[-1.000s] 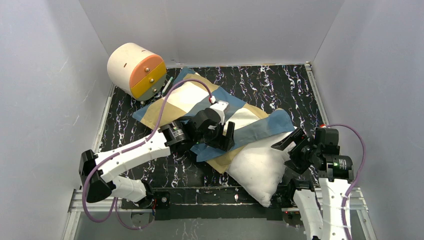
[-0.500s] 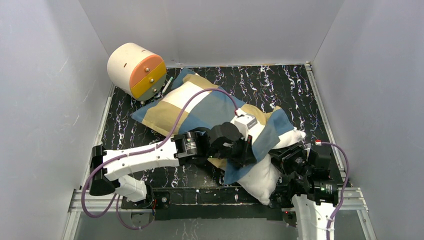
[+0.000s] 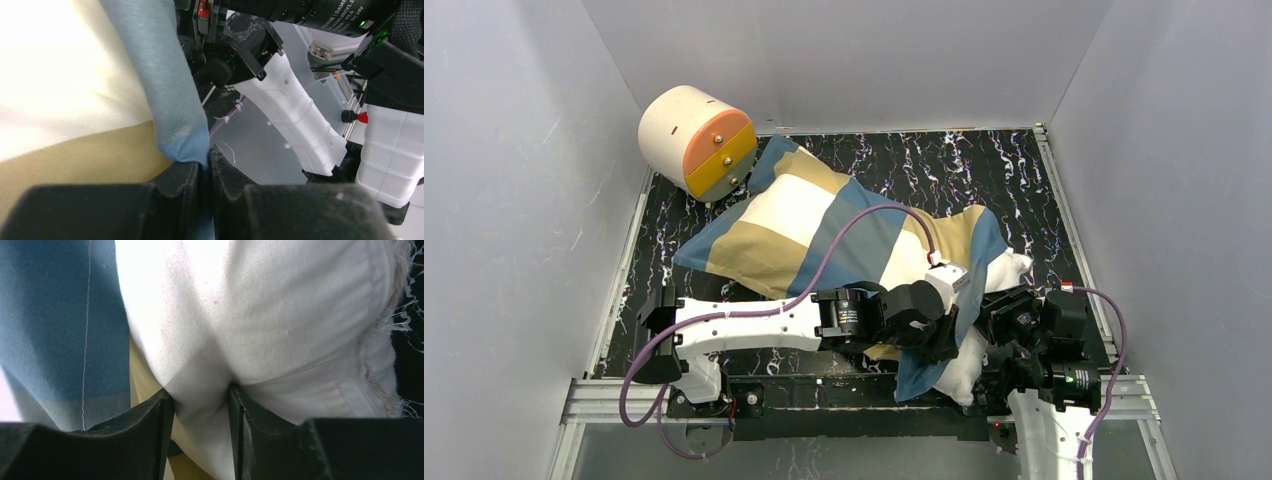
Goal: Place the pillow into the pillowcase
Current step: Stuff the pillow into the pillowcase.
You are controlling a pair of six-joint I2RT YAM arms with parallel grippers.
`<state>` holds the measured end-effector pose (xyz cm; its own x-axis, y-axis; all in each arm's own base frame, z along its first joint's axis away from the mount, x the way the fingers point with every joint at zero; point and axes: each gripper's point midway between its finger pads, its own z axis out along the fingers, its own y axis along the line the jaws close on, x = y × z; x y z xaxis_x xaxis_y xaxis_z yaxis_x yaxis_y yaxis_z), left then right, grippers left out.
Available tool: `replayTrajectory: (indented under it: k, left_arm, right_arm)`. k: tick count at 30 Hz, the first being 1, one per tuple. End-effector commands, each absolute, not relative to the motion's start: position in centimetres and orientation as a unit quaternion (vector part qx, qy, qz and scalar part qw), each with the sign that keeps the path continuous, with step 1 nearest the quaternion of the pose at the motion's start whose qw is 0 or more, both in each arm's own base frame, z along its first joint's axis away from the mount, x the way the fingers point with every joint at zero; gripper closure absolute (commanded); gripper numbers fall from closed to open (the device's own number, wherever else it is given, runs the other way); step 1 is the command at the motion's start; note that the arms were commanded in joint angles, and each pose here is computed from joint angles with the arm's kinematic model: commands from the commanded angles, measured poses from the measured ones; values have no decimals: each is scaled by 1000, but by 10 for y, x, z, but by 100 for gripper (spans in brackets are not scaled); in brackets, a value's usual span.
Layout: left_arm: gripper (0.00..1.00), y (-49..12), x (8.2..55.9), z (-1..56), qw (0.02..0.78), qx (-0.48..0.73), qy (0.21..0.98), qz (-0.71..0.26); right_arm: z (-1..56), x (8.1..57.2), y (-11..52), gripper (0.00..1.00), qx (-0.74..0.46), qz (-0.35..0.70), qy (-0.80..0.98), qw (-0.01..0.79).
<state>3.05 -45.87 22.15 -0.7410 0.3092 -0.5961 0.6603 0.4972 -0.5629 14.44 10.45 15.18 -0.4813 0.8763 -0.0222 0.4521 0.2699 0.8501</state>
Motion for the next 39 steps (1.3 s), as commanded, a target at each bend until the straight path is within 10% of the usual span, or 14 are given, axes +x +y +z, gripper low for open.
replayTrajectory:
  k: [1,7,13,23,26,30,39]
  left_arm:
    - [82,-453,47,266,292,287,817,-406]
    - [43,-421,144,303,464,238,814,-256]
    - [33,-420,225,295,462,222,829,-225]
    - [28,-516,231,258,385,275,832,-291]
    - [43,-532,226,248,362,282,832,-312]
    - [100,-557,214,277,354,270,806,-389]
    - [100,-596,145,346,280,274,705,-592]
  right_arm:
    - [169,153,103,48,397,419,759,301]
    - [178,151,106,36,328,412,786,325]
    - [174,145,98,30,303,360,821,323]
    - [167,142,98,31,301,357,826,317]
    - [166,141,98,31,299,357,827,314]
    - [166,140,102,32,299,368,824,311]
    - [165,149,103,34,309,382,811,316]
